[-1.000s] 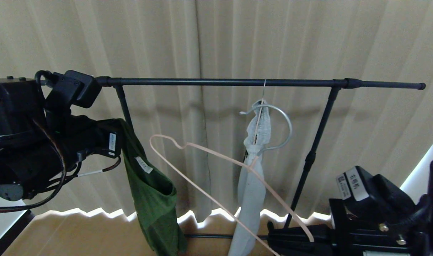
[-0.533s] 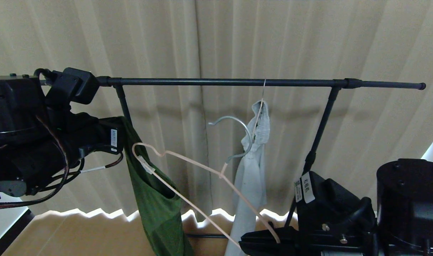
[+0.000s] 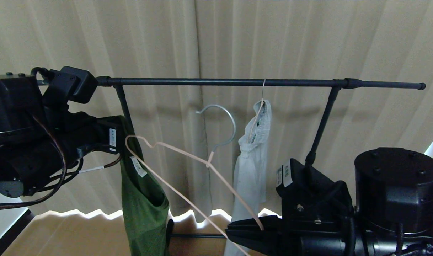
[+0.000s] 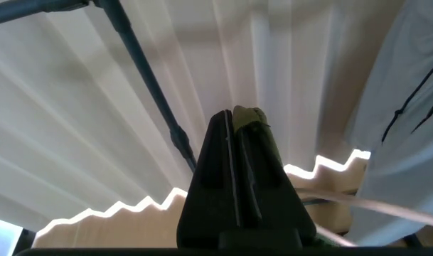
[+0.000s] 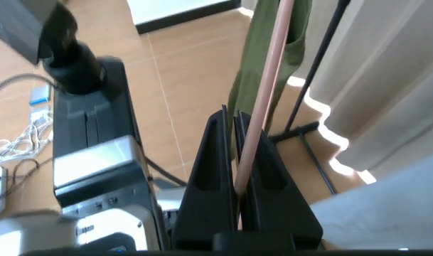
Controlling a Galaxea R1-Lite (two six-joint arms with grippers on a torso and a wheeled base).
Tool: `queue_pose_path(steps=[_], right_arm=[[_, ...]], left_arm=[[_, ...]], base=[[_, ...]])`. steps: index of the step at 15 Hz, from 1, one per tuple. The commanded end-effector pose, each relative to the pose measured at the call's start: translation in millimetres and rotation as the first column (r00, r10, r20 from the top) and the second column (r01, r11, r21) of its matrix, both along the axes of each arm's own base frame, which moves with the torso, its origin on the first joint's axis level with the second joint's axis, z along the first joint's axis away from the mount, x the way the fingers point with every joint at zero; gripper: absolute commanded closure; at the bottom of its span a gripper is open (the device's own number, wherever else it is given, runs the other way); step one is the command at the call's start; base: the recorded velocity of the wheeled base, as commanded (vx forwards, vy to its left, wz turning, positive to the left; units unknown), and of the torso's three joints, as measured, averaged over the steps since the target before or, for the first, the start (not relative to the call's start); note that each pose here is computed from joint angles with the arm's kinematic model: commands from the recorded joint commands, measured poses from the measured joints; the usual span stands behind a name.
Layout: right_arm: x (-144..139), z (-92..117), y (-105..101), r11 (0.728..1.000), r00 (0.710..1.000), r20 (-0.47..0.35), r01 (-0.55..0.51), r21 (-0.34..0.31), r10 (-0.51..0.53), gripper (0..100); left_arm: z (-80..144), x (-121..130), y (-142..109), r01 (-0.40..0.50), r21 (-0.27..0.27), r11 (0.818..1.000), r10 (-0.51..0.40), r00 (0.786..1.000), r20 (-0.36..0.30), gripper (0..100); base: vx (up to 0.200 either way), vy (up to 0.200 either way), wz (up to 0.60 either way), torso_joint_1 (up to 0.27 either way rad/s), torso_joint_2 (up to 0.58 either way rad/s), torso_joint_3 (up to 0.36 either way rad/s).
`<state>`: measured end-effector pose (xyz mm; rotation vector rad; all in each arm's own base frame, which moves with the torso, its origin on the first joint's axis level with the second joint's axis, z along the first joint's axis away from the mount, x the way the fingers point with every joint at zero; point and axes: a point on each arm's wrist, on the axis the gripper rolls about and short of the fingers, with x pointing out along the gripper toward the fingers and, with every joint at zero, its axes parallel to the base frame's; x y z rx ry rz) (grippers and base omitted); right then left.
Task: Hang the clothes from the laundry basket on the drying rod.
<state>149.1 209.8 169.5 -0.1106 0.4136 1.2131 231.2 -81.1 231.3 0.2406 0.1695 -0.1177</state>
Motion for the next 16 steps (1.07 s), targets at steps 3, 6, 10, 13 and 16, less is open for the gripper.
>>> queue_pose_path(steps=[3,6,10,13,16], right_arm=[[9,-1,13,0.999,1.000,0.030,0.000,0.036,-0.001,100],[13,-4,17,0.999,1.000,0.020,0.010,0.051,-0.011,100],[20,-3,24,0.998,1.000,0.021,0.018,0.058,-0.020,100],[27,-8,34,0.999,1.000,0.013,0.019,0.049,-0.020,100],[35,-11,44,0.999,1.000,0.009,0.020,0.046,-0.020,100]], left_arm=[[1,-1,-1,0.006,-0.002,1.000,-0.006,1.000,0.005,100],[2,-2,0,0.003,0.002,1.000,-0.004,1.000,0.007,100],[4,-12,2,0.010,0.000,1.000,-0.010,1.000,0.017,100],[5,-31,9,0.015,0.006,1.000,-0.015,0.999,0.034,100],[5,-44,0,0.078,0.006,0.997,-0.078,0.996,0.036,100]], base=[[0.000,0.000,0.00,0.000,0.00,0.000],[0.000,0.000,0.00,0.000,0.00,0.000],[0.000,0.000,0.00,0.000,0.00,0.000],[0.000,0.000,0.00,0.000,0.00,0.000],[0.000,0.000,0.00,0.000,0.00,0.000]])
